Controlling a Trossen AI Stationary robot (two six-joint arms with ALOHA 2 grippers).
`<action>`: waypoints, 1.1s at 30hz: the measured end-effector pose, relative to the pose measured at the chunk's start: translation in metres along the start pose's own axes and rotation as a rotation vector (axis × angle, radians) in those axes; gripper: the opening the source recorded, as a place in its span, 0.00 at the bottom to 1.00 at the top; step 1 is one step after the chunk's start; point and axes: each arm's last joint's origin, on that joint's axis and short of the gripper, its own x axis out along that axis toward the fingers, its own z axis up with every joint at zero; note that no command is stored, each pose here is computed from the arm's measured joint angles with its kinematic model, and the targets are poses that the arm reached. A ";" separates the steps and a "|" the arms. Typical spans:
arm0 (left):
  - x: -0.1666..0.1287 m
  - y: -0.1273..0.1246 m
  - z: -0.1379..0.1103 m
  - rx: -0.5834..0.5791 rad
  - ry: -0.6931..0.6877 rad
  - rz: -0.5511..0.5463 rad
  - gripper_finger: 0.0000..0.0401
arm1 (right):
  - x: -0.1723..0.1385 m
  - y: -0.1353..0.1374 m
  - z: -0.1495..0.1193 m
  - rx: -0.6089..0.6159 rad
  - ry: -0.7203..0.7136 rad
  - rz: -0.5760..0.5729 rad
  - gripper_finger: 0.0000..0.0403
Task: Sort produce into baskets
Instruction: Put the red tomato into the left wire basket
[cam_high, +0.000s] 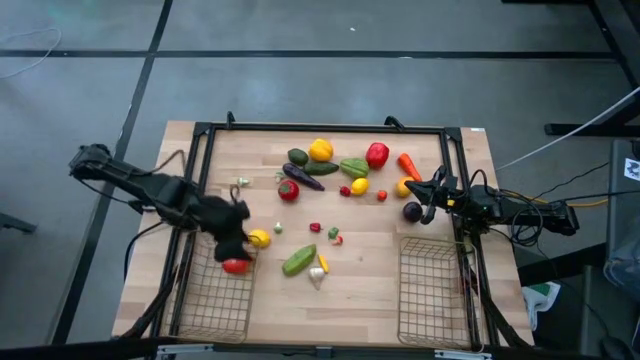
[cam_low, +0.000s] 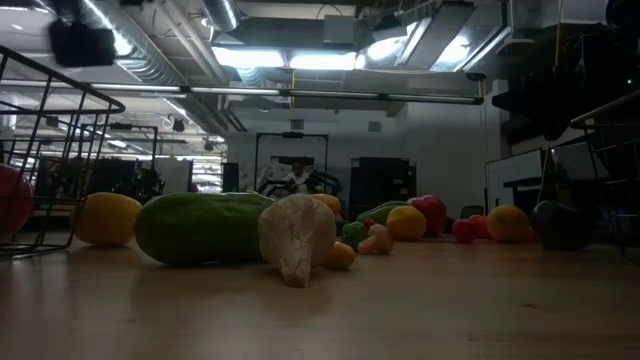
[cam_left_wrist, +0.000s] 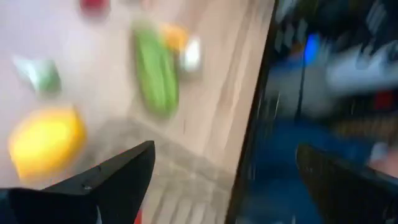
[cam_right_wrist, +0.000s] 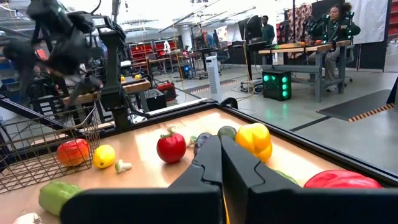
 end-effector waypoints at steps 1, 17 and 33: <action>-0.003 -0.001 0.005 0.004 -0.080 0.001 0.95 | 0.000 0.000 0.000 0.000 0.000 0.000 0.00; 0.008 0.022 0.084 -0.077 -0.552 0.029 0.95 | 0.000 0.000 0.000 0.000 0.000 0.000 0.00; 0.008 0.056 0.167 -0.098 -0.346 0.281 0.95 | 0.000 0.000 0.000 0.000 0.000 0.000 0.00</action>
